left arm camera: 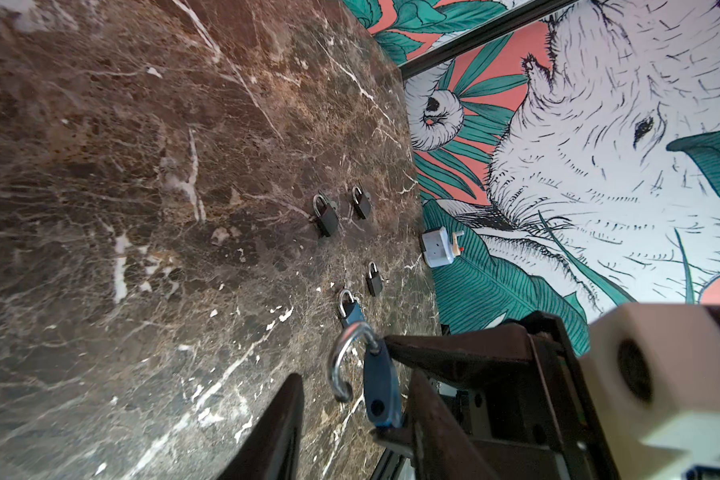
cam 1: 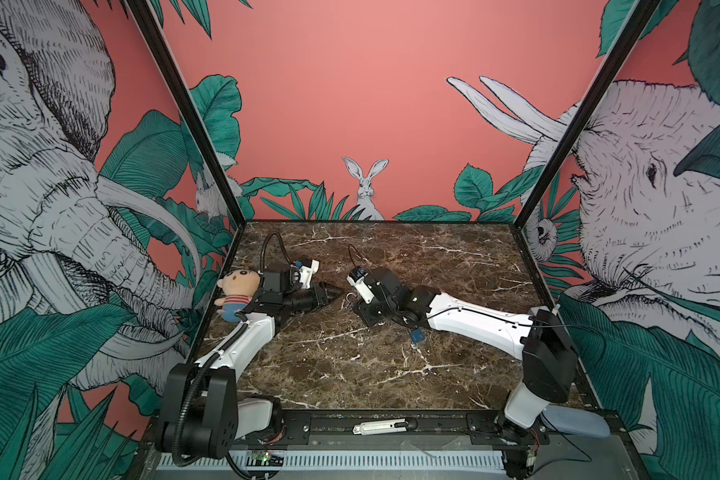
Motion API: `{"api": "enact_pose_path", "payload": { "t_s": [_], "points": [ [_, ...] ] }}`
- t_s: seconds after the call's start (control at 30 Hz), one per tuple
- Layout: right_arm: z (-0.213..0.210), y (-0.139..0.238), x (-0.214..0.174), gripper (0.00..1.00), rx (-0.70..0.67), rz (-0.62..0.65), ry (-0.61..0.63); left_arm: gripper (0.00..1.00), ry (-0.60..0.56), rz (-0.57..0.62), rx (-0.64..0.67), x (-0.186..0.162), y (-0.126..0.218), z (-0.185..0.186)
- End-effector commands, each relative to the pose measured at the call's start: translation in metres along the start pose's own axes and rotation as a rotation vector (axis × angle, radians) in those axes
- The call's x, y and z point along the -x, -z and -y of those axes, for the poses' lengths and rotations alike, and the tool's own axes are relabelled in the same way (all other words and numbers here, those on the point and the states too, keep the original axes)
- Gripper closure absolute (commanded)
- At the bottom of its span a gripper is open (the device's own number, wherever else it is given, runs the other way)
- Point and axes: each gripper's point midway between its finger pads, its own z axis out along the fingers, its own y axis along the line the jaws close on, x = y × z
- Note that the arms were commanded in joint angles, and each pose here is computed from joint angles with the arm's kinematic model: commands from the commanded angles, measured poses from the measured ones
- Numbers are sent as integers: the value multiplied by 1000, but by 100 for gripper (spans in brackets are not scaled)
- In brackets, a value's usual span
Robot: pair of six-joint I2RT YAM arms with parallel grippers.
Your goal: Lock with the key
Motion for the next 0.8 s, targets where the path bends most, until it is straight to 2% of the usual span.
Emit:
{"api": "enact_pose_path", "payload": {
  "t_s": [0.0, 0.77],
  "points": [
    [-4, 13, 14, 92, 25, 59, -23, 57, -40, 4, -63, 5, -6, 18],
    [-8, 14, 19, 92, 48, 69, -28, 60, -26, -48, -60, -7, -21, 7]
  ]
}}
